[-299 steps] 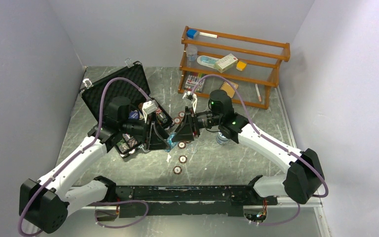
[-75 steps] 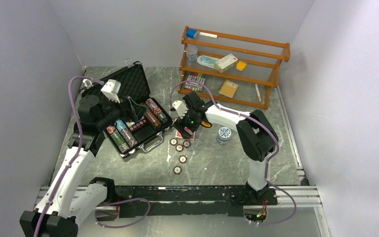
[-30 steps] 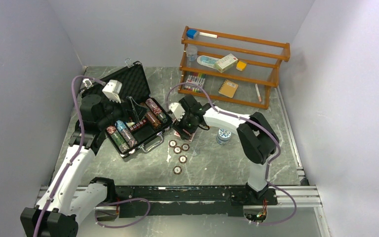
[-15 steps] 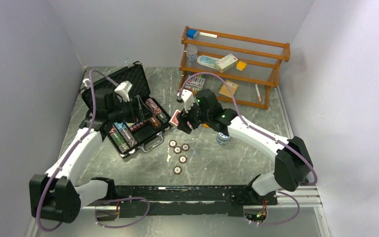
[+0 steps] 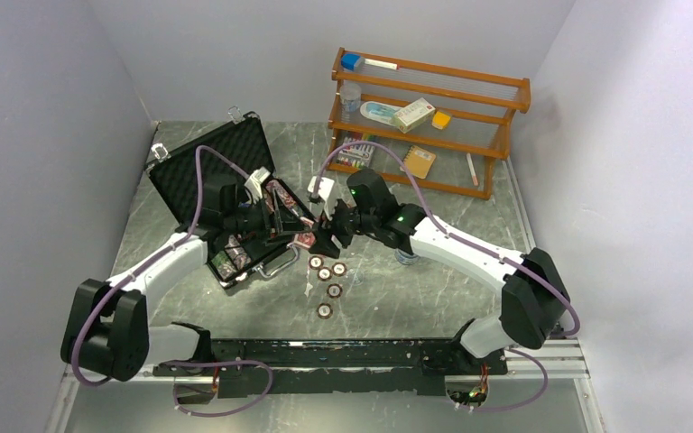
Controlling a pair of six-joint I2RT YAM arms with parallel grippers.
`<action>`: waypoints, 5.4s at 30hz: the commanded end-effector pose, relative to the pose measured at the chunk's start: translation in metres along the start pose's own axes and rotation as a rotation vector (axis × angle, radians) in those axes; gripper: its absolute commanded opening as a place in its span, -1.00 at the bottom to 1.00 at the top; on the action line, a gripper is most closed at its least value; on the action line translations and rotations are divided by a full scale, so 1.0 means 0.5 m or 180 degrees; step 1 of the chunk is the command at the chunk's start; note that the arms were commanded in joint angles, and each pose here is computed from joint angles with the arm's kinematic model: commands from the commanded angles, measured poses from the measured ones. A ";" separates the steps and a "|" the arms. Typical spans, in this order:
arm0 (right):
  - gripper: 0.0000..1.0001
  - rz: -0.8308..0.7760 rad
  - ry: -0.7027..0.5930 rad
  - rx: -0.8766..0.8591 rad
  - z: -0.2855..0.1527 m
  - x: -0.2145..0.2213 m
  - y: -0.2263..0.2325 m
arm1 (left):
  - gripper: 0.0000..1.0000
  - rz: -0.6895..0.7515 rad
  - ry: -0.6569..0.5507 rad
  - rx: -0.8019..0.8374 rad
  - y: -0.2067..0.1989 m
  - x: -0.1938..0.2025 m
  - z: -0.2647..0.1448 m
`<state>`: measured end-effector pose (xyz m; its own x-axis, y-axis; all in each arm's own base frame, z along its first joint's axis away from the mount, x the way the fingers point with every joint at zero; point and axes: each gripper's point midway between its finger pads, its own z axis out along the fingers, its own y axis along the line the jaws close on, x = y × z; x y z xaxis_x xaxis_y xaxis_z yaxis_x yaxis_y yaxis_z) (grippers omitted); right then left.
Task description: Pack up texas hold em set
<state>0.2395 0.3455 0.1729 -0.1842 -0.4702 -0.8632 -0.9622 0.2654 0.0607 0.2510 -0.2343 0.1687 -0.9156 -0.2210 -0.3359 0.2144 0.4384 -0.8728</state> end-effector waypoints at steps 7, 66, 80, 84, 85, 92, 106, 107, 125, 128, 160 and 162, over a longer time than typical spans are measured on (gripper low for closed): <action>0.10 -0.0129 0.0014 -0.0068 0.009 -0.017 0.003 | -0.13 -0.0123 0.0065 0.0118 -0.014 0.002 0.011; 0.75 0.0938 -0.0845 0.0696 -0.072 -0.040 -0.007 | -0.70 -0.1138 -0.1808 -0.2178 0.256 -0.125 -0.089; 0.74 0.0957 -0.0881 0.0680 -0.076 -0.045 -0.004 | -0.85 -0.1075 -0.1904 -0.2403 0.258 -0.123 -0.124; 0.74 0.0963 -0.0888 0.0670 -0.075 -0.046 -0.003 | -0.86 -0.1036 -0.1920 -0.2388 0.242 -0.125 -0.135; 0.74 0.0967 -0.0886 0.0666 -0.075 -0.045 -0.002 | -0.86 -0.1021 -0.1929 -0.2390 0.239 -0.126 -0.138; 0.74 0.0997 -0.0892 0.0635 -0.074 -0.046 0.001 | -0.79 -0.0983 -0.1852 -0.2398 0.245 -0.121 -0.131; 0.73 0.0976 -0.0932 0.0641 -0.080 -0.049 0.003 | -0.20 -0.0838 -0.1627 -0.2371 0.277 -0.123 -0.089; 0.73 0.0975 -0.0935 0.0641 -0.081 -0.050 0.003 | -0.09 -0.0822 -0.1633 -0.2378 0.275 -0.124 -0.091; 0.73 0.0982 -0.0936 0.0622 -0.077 -0.046 0.004 | 0.69 -0.0751 -0.1712 -0.2943 0.294 -0.109 -0.161; 0.73 0.0987 -0.0930 0.0619 -0.076 -0.045 0.005 | 0.55 -0.0727 -0.1666 -0.2844 0.291 -0.108 -0.149; 0.72 0.1824 0.1211 0.2001 -0.027 0.276 -0.102 | 0.32 0.0951 -0.2672 -0.1892 -0.033 -0.230 -0.290; 0.70 0.1861 0.1340 0.1922 -0.028 0.295 -0.087 | 0.35 0.1074 -0.2794 -0.1910 -0.051 -0.234 -0.314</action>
<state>0.2683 0.2711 0.0652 -0.7237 -0.3153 -0.6138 -0.4657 0.8796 0.0972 0.3025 -0.0986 0.2467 -0.3549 -0.5039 -0.7875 -0.0451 0.8506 -0.5239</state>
